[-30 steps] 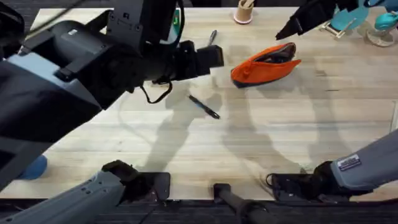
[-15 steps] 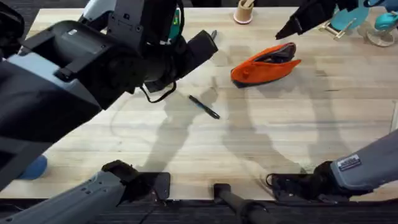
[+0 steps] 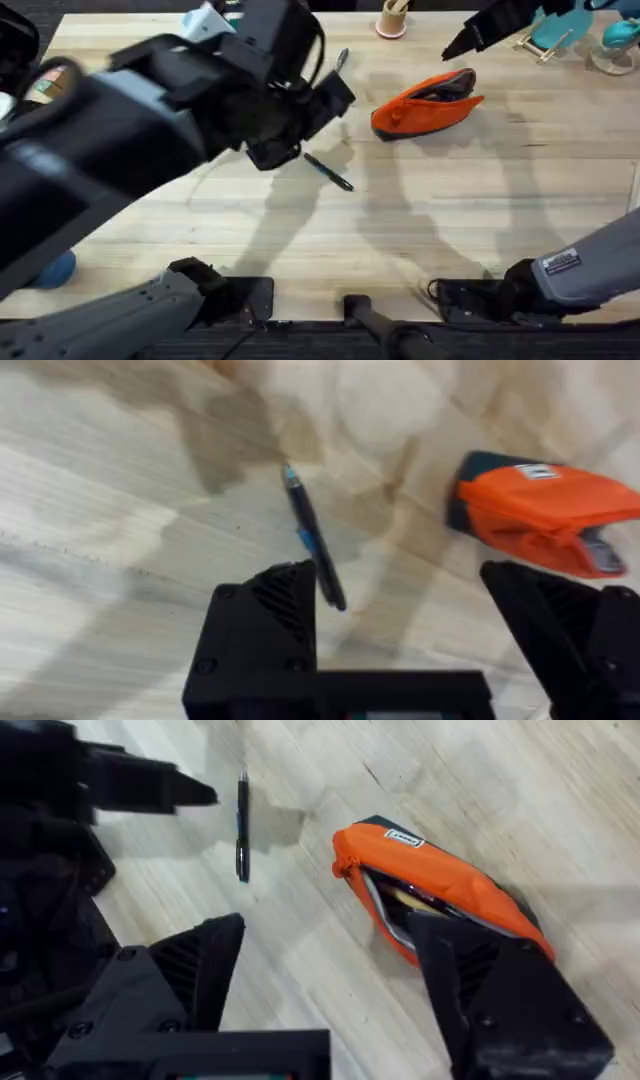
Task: Unzip the bag, pick up the pens from the table one at a time and place them inside, then zip the bag closed.
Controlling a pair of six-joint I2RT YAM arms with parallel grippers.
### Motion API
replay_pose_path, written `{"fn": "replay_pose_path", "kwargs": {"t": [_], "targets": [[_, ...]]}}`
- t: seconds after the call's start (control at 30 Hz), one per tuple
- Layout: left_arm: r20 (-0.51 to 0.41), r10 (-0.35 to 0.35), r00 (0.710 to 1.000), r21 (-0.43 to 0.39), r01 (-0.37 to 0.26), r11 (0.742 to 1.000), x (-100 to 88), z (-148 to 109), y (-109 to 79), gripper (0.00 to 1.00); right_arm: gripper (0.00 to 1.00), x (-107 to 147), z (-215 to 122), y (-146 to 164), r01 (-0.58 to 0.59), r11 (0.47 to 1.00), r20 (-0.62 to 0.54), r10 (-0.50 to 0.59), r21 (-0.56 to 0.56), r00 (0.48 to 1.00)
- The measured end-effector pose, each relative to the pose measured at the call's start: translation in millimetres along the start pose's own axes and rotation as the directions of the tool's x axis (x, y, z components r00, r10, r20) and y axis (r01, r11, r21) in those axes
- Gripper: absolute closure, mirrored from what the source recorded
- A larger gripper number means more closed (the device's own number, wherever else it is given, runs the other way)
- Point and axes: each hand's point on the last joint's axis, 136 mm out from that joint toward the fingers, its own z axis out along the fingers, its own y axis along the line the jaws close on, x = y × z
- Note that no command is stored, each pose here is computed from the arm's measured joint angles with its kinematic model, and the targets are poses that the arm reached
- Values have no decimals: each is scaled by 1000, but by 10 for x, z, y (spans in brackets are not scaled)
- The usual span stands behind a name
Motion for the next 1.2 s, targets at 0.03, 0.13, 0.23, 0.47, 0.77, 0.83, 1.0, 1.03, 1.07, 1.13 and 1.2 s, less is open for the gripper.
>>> {"fn": "replay_pose_path", "kwargs": {"t": [0.03,0.13,0.23,0.47,0.77,0.83,1.0,1.03,1.07,1.13,1.2], "targets": [[-12,-2,1000,-15,2,1000,23,49,17,4,6,0,-1,1,0,1000,0,0,0,1000],[-51,-19,999,-63,16,998,92,200,79,4,6,0,0,0,0,1000,0,0,0,1000],[-72,-41,997,-102,33,994,129,310,137,4,6,0,0,0,0,1000,0,0,0,1000],[-115,-84,990,-172,63,983,215,504,245,4,6,-1,-1,0,0,1000,0,0,0,1000],[-157,-125,980,-261,81,962,344,734,395,4,6,-5,0,-6,2,1000,2,-2,2,1000],[-166,-126,978,-276,77,958,386,770,418,4,6,-6,-1,-5,2,1000,2,-2,3,1000],[-173,-139,975,-305,81,949,428,803,444,4,6,-6,0,-6,2,1000,2,-2,2,1000],[-174,-142,975,-310,83,947,429,806,447,4,6,-6,0,-6,2,1000,2,-2,2,1000],[-174,-145,974,-315,85,945,431,809,448,4,6,-6,0,-6,2,1000,2,-2,2,1000],[-175,-153,973,-329,88,940,436,814,462,4,6,-11,0,-11,4,1000,4,-4,4,1000],[-175,-165,971,-346,96,933,442,814,475,4,6,-12,-1,-12,5,1000,4,-5,5,1000]]}}
